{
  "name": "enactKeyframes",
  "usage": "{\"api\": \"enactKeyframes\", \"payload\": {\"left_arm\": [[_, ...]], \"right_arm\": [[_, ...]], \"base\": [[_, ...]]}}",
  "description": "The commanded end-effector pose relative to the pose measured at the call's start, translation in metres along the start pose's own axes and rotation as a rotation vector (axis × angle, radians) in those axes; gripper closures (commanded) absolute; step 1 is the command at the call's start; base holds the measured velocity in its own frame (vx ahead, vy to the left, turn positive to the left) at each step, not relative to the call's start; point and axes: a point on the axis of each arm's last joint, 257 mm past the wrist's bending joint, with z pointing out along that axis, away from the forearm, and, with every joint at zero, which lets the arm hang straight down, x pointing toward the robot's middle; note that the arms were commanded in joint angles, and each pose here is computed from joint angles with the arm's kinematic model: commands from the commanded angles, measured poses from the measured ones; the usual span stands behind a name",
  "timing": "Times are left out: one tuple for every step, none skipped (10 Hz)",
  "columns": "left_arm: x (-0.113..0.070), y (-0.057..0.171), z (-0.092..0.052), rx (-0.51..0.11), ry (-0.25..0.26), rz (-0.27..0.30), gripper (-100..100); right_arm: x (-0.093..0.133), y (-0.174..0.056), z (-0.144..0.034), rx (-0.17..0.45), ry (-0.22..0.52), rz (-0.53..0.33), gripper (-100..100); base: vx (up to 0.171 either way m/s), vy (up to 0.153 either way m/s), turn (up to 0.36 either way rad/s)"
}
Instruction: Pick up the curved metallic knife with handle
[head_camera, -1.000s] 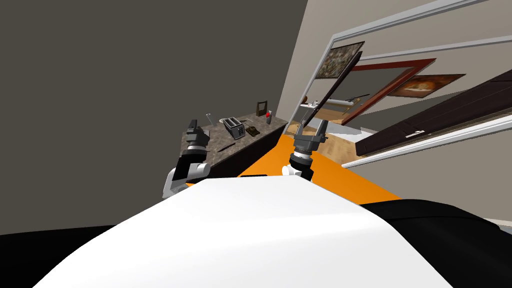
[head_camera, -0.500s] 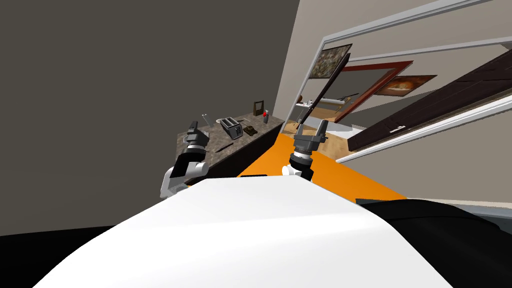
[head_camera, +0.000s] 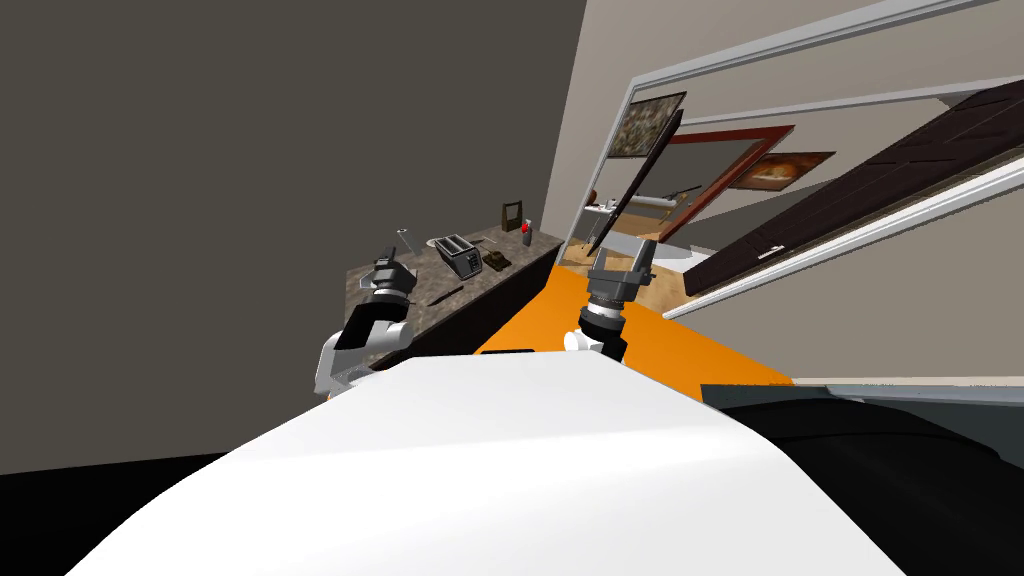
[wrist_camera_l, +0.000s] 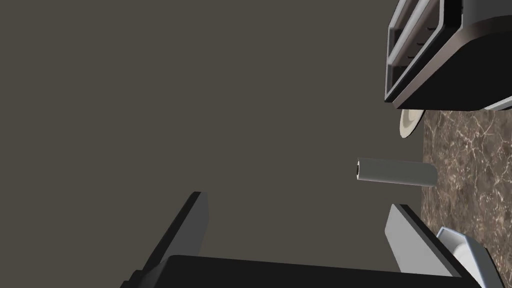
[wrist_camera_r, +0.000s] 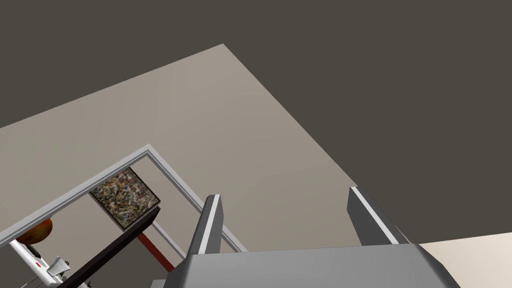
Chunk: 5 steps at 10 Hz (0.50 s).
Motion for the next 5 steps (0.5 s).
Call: {"api": "enactKeyframes", "payload": {"left_arm": [[-0.006,0.01,0.001,-0.044,-0.014,-0.005,-100],[-0.007,0.013,0.0,-0.057,-0.016,-0.005,-100],[-0.016,0.019,0.003,-0.086,-0.035,-0.015,-100],[-0.018,0.027,0.002,-0.115,-0.041,-0.015,-100],[-0.027,0.031,0.004,-0.137,-0.059,-0.025,-100]], "right_arm": [[0.0,0.0,0.0,0.0,0.0,0.0,0],[0.0,0.0,0.0,0.0,0.0,0.0,0],[0.0,0.0,0.0,0.0,0.0,0.0,0],[0.0,0.0,0.0,0.0,0.0,0.0,0],[0.0,0.0,0.0,0.0,0.0,0.0,0]], "base": [[-0.023,0.007,-0.101],[-0.01,0.004,0.0],[-0.015,-0.003,-0.15],[-0.018,0.003,-0.088],[-0.019,-0.001,-0.169]]}}
